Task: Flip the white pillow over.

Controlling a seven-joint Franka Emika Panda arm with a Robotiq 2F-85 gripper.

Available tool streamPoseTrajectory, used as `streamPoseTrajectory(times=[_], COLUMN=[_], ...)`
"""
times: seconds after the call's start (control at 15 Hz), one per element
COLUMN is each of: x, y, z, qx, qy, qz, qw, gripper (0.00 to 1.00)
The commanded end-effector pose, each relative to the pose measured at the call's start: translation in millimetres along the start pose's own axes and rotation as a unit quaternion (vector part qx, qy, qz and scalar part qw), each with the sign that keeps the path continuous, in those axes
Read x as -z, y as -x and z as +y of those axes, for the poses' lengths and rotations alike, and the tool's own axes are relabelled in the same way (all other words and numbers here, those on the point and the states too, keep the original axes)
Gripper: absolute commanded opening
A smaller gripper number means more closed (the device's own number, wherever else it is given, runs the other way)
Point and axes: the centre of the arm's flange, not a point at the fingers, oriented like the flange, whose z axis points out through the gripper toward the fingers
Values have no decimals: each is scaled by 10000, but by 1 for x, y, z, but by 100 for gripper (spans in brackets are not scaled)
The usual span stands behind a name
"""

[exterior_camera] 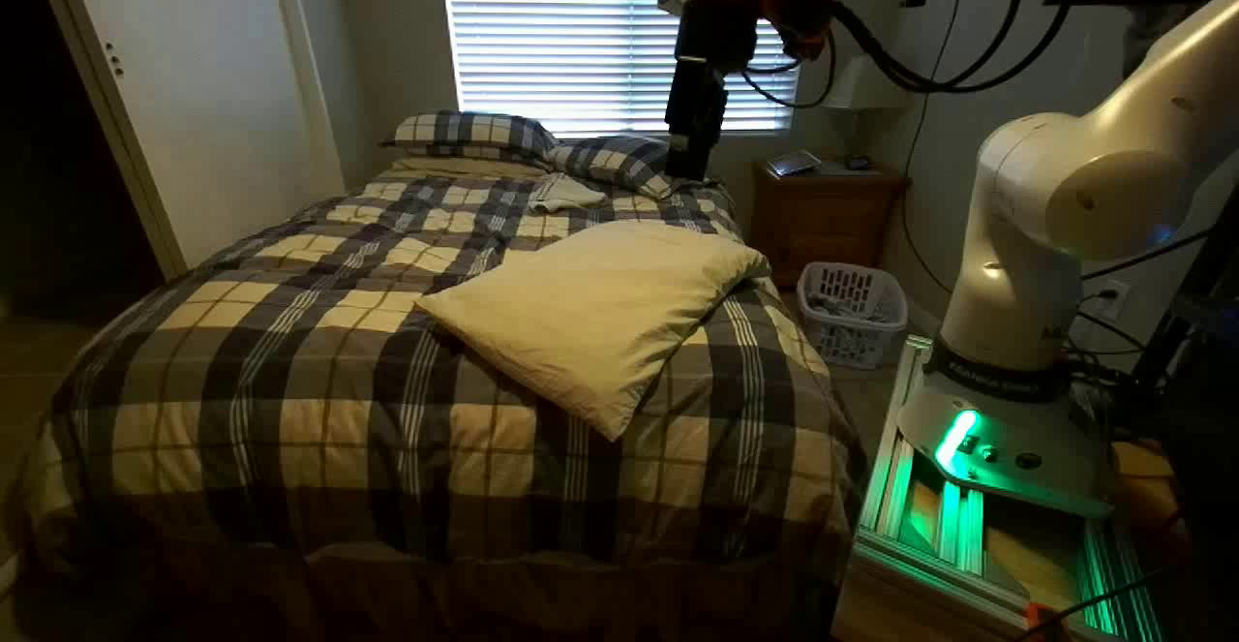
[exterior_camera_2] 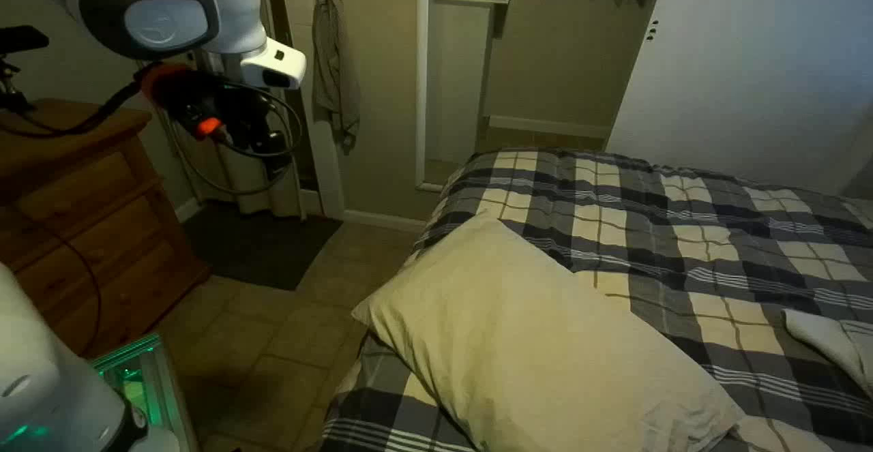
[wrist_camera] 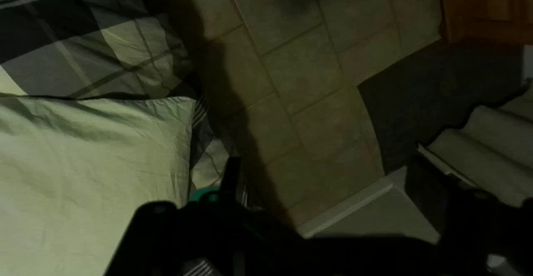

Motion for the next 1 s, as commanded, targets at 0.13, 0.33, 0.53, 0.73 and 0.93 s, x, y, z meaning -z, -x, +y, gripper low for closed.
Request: streamPoseTrajectory(times=[0.13,0.33,0.53,0.73,0.93], x=[0,0,0,-4,-31], y=[0,0,0,-7,-33], z=[0,0,0,14,49], qx=[0,0,0,-197,-392], qy=[0,0,0,233,921], qz=[0,0,0,-42,-122], qw=[10000,10000,10000,9995,9949], gripper=[100,100,100,100,100])
